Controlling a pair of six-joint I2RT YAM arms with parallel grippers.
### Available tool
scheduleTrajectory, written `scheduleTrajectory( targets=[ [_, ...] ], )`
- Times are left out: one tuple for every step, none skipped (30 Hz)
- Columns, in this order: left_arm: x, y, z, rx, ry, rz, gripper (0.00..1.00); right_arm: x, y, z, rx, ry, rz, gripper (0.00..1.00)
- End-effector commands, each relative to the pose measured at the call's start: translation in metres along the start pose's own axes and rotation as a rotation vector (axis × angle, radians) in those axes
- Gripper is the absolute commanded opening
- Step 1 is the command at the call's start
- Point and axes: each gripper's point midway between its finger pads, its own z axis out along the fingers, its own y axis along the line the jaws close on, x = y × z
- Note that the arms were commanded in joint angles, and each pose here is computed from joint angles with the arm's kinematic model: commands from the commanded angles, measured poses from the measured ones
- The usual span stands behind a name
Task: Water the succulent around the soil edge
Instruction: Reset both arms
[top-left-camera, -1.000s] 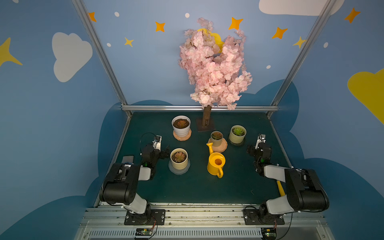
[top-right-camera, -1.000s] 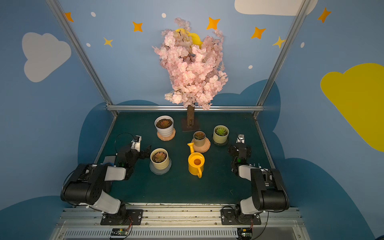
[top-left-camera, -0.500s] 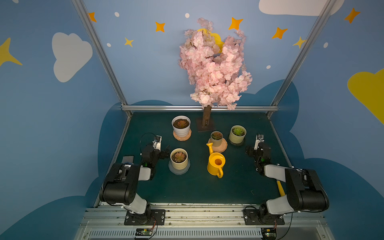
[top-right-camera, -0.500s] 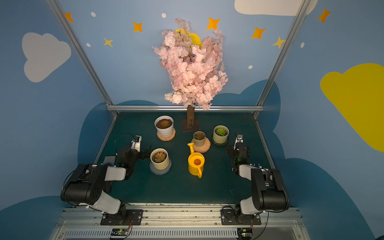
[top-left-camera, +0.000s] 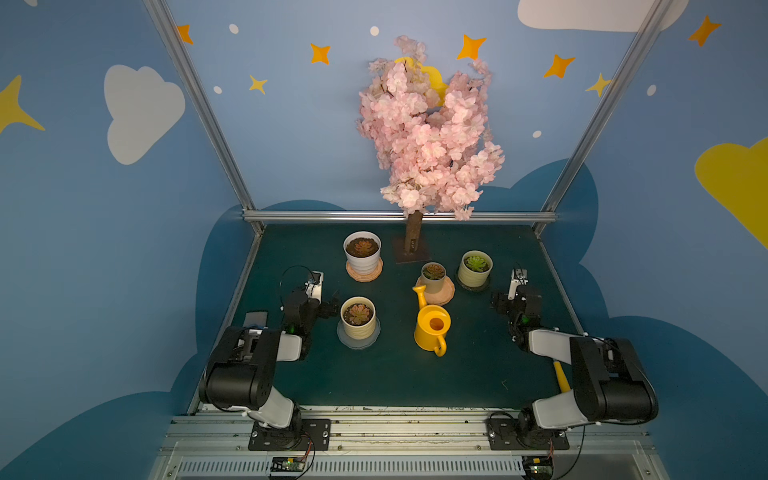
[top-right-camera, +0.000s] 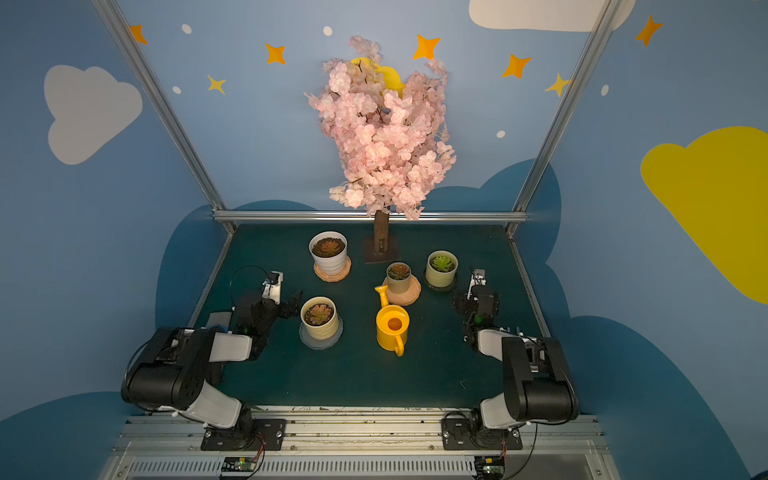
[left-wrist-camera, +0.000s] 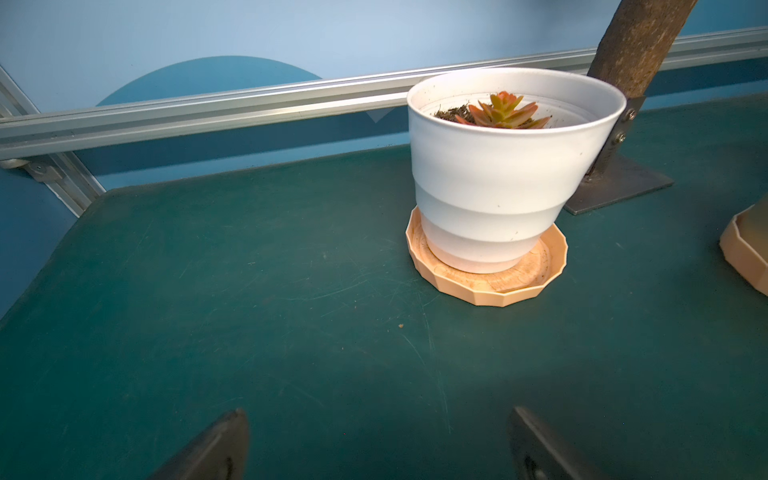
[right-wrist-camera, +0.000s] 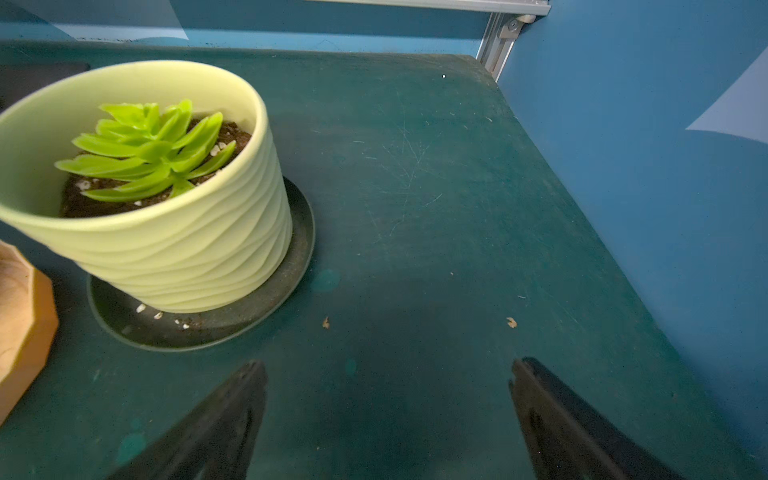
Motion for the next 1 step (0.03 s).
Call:
scheduleTrajectory(
  targets=[
    [0.0037, -0.0021, 0.0006, 0.008, 0.012, 0.008, 1.0, -0.0011, 0.0006, -0.0016, -0.004, 0.002, 0.007, 0.96]
  ],
)
